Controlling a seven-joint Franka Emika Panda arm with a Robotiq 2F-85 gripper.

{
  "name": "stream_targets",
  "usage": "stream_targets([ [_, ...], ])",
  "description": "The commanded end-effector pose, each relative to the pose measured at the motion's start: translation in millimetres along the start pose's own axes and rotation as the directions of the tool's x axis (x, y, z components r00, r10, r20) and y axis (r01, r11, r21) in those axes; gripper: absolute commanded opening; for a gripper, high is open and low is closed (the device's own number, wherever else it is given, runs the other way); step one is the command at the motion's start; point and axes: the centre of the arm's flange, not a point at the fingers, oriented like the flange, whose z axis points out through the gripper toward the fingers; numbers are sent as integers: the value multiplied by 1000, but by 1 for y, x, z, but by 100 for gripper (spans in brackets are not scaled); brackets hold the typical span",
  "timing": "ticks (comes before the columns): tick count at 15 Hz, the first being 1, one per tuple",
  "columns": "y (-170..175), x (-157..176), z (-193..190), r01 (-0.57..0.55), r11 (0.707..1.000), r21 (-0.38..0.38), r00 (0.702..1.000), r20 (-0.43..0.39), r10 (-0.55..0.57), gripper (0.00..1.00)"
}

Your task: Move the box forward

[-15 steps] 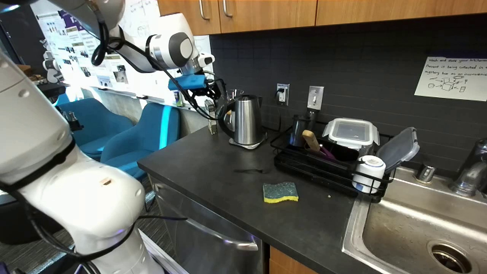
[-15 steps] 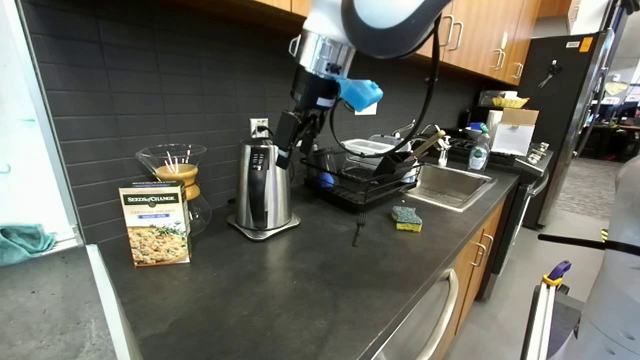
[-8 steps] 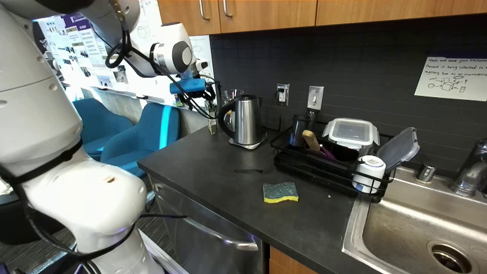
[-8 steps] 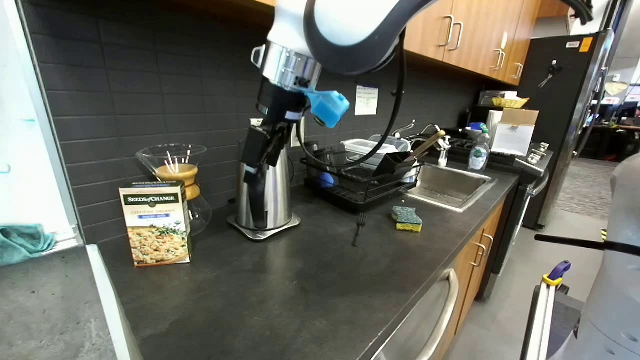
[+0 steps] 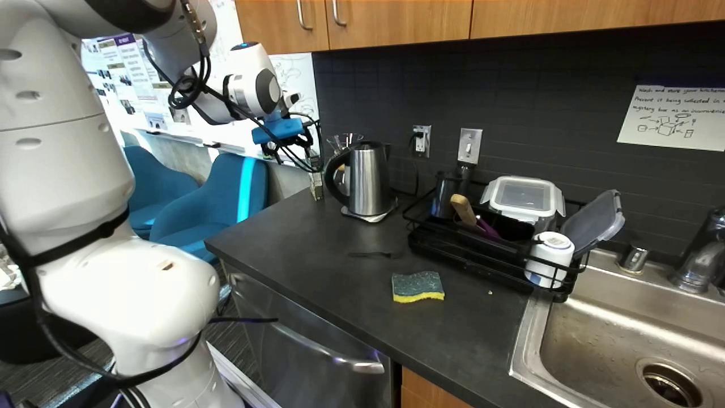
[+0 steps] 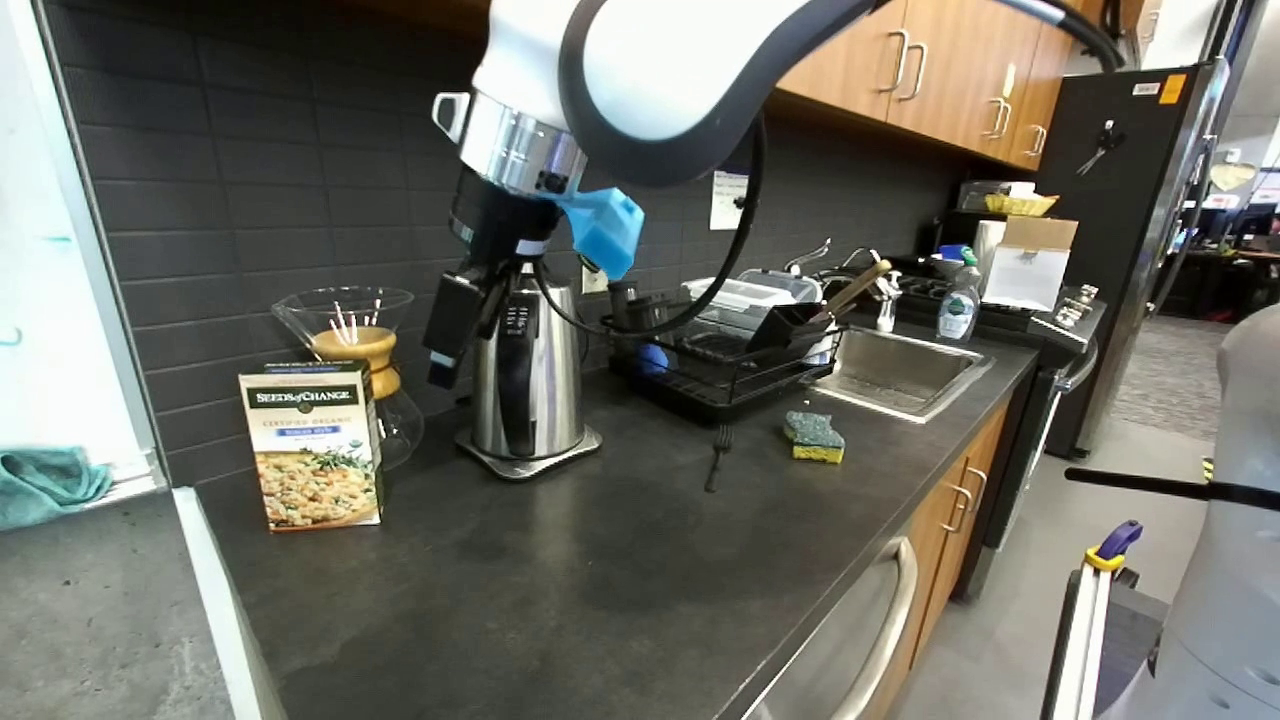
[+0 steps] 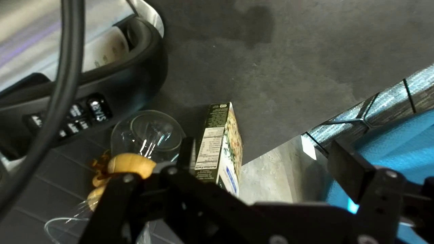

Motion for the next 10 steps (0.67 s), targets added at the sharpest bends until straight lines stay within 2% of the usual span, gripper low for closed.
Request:
stream_targets([
  [1, 15, 15, 10, 44, 999, -31, 998, -44, -46, 100],
  [10, 31, 28, 26, 76, 997, -31, 990, -114, -79, 100],
])
